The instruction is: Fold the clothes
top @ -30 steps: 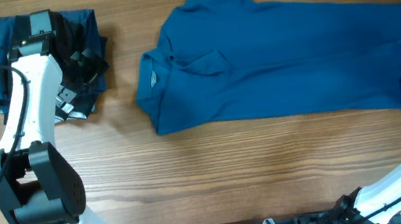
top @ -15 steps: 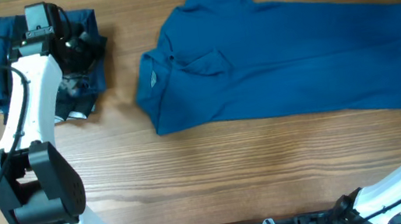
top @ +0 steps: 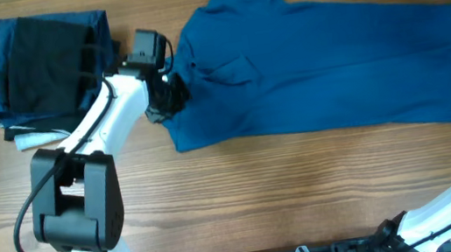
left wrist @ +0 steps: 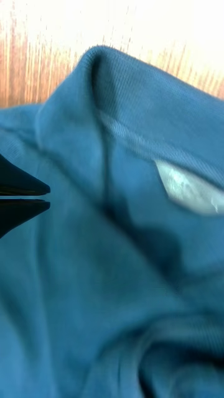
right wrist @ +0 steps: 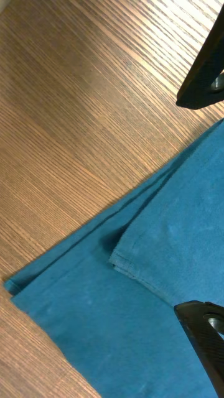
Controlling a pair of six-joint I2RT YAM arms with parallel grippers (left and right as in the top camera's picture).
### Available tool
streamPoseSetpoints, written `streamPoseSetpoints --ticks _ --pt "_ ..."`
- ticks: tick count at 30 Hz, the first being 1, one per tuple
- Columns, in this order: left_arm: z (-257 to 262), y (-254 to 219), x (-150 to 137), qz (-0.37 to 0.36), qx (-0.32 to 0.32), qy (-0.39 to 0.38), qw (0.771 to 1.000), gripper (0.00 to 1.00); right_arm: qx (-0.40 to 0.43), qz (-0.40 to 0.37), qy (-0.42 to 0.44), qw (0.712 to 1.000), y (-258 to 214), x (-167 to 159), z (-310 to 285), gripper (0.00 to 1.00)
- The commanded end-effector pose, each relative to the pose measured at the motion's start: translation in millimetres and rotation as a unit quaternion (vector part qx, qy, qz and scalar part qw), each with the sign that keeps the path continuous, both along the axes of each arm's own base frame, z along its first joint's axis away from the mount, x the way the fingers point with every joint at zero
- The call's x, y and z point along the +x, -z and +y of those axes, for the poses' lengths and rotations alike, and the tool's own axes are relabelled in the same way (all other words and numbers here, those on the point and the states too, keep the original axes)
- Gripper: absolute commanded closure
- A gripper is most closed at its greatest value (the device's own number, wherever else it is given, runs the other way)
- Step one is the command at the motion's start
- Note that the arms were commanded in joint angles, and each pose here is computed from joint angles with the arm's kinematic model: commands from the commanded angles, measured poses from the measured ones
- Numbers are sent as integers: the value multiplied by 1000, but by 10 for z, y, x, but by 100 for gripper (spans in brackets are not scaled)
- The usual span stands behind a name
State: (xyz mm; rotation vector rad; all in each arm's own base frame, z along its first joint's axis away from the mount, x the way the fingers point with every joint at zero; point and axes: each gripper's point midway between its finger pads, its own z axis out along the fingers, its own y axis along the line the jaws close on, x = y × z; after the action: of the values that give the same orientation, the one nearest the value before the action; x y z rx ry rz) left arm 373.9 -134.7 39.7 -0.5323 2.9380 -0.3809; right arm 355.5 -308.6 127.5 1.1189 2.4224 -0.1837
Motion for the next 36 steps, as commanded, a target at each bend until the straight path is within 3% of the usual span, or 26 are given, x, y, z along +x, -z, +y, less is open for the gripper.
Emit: streamPoseSetpoints --ticks 1,7,16,20,25,28,32,34,36 --pt "201 334 -111 19 45 -38 998 96 -5 -9 -14 1000 -74 43 21 0" --pt "281 676 -146 35 68 -52 996 96 -4 -9 -14 1000 -74 42 21 1" --pt "494 782 -915 198 121 -71 970 96 -5 -9 -14 1000 -74 43 21 1" --pt "527 750 -1039 222 131 -69 964 96 -5 -9 -14 1000 -74 43 21 0" --pt "505 342 -658 146 127 -75 978 96 -5 -9 -14 1000 -74 43 21 1" --pt "457 -286 -241 49 112 -83 989 96 -5 -9 -14 1000 -74 43 21 0" --pt "503 -966 188 -78 94 -110 986 92 -5 -9 -14 1000 -74 43 21 1" --pt "561 -1156 356 -125 79 -126 981 69 -5 -9 -14 1000 -74 43 21 1" --pt "686 -1242 485 -151 74 -141 976 2 -5 -9 -14 1000 -74 43 21 1"
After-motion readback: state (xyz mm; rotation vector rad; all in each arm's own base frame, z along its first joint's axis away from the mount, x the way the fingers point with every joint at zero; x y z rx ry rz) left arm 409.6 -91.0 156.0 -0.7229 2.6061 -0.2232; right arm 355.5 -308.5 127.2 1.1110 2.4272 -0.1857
